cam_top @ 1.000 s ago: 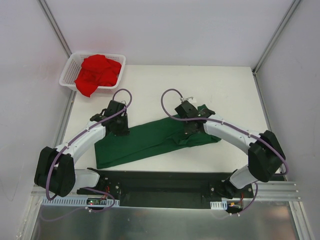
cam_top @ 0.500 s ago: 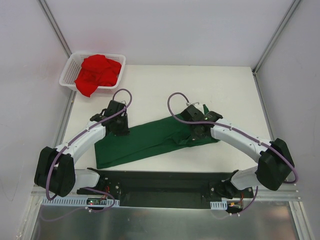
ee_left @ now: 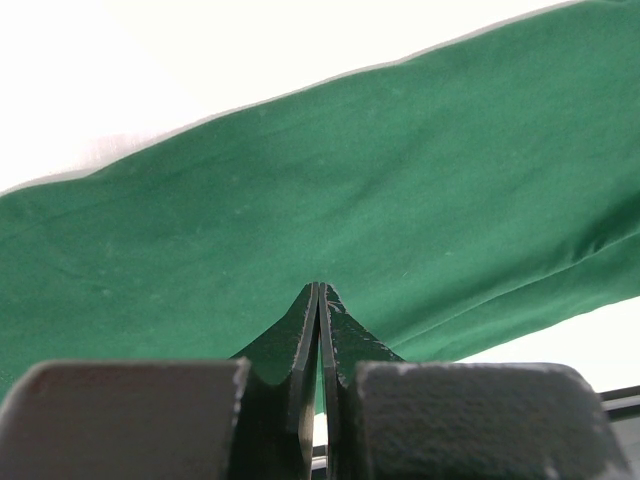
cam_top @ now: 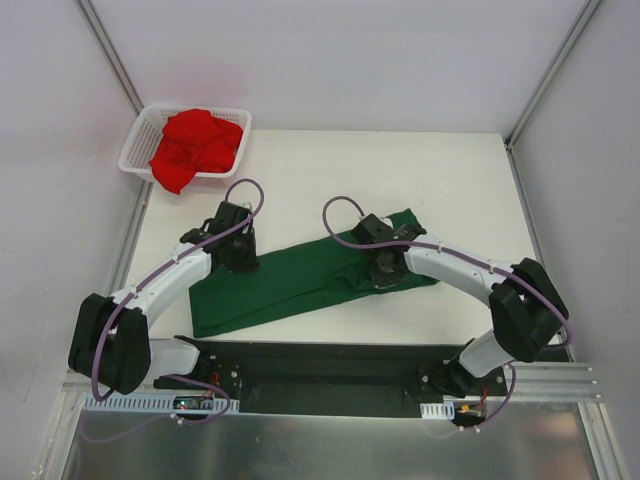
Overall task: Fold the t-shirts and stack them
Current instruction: Rotate the tshirt 85 degrees
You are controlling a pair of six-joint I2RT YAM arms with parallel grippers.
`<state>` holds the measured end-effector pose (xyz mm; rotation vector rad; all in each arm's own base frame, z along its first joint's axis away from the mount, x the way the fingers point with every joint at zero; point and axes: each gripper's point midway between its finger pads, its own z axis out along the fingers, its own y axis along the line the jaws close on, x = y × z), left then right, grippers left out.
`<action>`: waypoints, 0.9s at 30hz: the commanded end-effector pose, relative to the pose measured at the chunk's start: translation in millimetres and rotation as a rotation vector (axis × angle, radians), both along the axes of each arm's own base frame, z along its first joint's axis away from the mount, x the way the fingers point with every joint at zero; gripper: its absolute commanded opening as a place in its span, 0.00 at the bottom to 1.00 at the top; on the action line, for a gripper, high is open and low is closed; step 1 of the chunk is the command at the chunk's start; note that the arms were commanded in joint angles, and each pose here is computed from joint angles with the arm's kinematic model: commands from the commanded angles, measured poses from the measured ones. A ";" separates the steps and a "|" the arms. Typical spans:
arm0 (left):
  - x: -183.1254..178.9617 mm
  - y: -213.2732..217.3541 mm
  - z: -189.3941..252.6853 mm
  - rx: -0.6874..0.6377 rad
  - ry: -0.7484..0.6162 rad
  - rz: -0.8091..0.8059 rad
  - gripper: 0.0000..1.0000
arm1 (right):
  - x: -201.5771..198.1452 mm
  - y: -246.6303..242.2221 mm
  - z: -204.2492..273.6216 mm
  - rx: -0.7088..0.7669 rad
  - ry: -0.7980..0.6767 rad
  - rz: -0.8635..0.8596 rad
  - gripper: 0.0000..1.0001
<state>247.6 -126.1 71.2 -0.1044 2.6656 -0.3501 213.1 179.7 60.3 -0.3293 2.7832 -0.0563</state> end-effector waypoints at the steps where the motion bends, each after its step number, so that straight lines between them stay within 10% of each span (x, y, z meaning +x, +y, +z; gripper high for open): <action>1: -2.3 3.8 5.3 -0.005 -0.014 0.008 0.00 | 0.2 21.3 -3.3 0.053 0.033 0.042 0.01; 27: -1.5 4.2 7.1 0.000 -0.023 0.002 0.00 | -10.9 90.9 -29.5 0.232 0.188 0.159 0.01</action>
